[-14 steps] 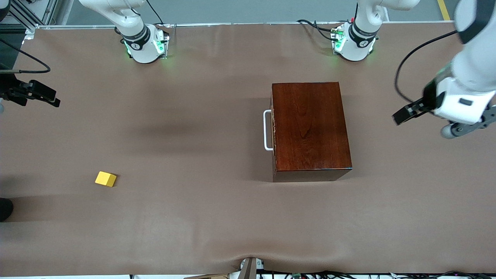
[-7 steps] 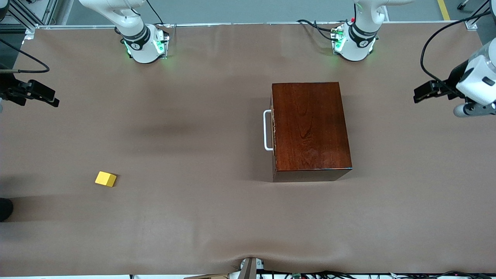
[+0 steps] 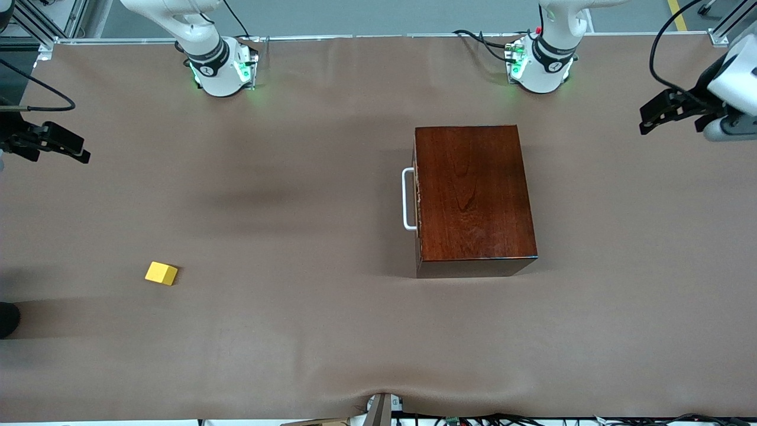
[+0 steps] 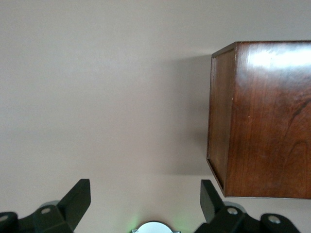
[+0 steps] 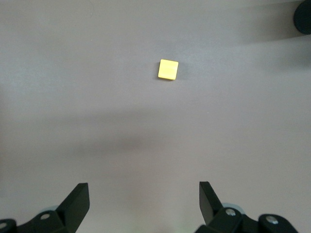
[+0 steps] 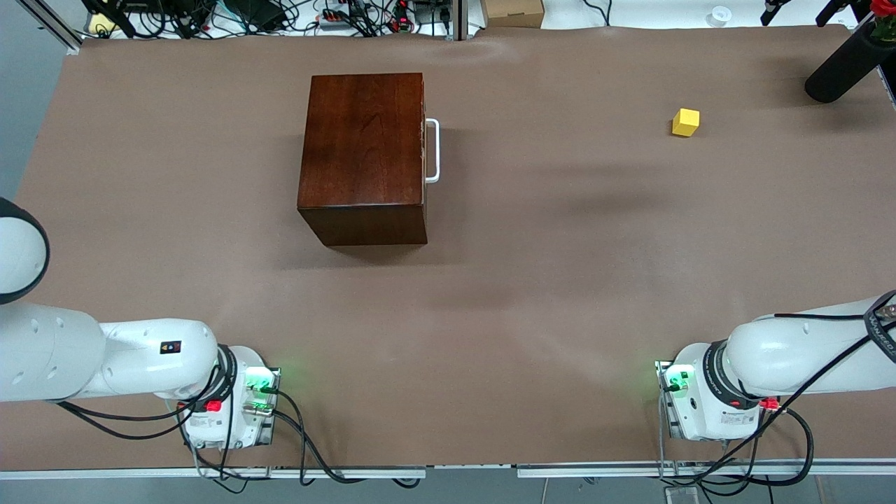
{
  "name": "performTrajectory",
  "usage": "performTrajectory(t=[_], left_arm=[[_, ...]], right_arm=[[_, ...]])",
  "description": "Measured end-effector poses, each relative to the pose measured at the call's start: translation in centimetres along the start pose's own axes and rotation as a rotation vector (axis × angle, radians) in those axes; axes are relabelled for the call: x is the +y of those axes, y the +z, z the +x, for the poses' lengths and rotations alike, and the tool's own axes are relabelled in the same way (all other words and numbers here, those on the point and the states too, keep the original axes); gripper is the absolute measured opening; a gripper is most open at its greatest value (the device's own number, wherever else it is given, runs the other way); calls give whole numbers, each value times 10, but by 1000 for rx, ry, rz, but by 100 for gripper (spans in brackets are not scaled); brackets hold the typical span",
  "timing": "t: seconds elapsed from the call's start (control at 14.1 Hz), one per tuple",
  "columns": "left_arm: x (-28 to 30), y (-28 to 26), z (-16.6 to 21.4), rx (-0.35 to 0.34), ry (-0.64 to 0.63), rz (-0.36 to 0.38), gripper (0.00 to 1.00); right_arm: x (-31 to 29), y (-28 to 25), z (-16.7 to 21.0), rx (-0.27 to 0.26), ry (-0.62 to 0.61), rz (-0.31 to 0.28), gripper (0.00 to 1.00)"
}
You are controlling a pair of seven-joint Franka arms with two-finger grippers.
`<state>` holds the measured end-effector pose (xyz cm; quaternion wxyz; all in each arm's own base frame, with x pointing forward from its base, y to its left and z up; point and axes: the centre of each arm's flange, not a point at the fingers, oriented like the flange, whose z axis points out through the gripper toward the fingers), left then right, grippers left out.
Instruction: Open drawer, take yellow block, close drawer
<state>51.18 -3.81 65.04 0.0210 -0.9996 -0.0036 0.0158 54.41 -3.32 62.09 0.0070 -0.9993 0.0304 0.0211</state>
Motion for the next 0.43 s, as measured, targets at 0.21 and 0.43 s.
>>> performTrajectory(t=[0.21, 0.43], left_arm=[[4, -9, 0, 21, 7, -10, 100], [5, -12, 1, 24, 8, -17, 100]], right_arm=[[0, 0, 0, 0, 0, 0, 100], [0, 0, 0, 0, 0, 0, 100]])
